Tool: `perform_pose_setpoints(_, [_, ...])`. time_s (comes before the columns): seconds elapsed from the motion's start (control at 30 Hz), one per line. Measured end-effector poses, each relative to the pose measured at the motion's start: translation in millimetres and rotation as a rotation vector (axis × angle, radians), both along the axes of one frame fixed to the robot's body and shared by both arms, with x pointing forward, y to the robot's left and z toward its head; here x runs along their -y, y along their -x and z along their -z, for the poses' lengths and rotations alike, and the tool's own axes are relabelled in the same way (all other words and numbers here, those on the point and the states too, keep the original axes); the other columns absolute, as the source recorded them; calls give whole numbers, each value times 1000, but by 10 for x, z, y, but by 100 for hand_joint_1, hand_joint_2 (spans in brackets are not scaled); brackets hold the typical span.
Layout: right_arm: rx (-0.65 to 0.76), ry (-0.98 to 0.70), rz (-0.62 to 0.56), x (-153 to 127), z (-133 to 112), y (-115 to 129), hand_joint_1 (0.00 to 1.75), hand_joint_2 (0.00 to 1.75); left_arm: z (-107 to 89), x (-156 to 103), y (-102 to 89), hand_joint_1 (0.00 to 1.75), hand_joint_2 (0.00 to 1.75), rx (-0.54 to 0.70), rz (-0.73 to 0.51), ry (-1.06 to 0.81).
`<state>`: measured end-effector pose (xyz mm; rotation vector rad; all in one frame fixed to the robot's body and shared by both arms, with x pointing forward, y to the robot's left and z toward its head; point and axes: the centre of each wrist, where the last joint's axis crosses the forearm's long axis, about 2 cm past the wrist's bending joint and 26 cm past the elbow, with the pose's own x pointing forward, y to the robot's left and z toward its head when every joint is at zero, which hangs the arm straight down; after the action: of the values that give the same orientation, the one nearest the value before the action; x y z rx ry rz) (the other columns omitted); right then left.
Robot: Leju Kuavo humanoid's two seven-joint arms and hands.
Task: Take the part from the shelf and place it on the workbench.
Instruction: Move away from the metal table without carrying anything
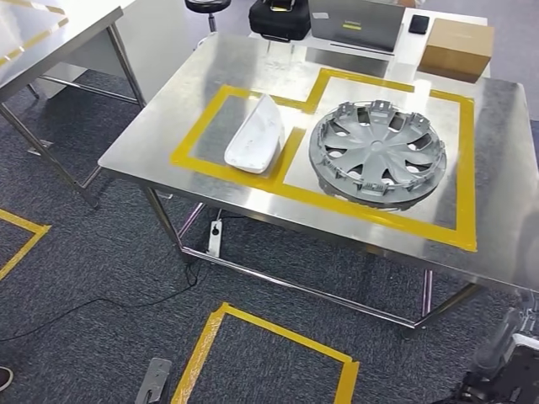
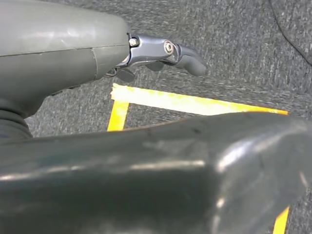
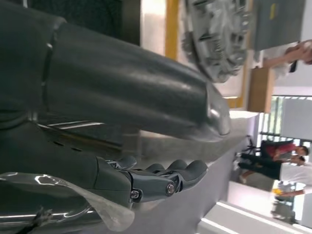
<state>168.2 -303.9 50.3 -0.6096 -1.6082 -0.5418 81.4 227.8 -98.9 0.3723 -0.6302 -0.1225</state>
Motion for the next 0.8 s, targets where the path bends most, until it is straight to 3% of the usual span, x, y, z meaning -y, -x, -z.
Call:
perform_pose_setpoints(0.13, [-118, -29, 49, 44, 264, 146, 0, 0, 5, 12, 29, 0, 0, -7, -11, 11])
perform_pose_setpoints(0.43, [-481, -105, -6, 41, 1125, 663, 0, 0, 18, -23, 59, 0, 0, -19, -30, 38])
perform_pose_setpoints(0.53, [-556, -150, -13, 4, 1267, 744, 0, 0, 17, -22, 58, 0, 0, -17, -32, 38])
perform_pose_setpoints(0.8, [-1101, -576, -119, -310, 1558, 1164, 0, 0, 18, -30, 65, 0, 0, -28, -14, 20])
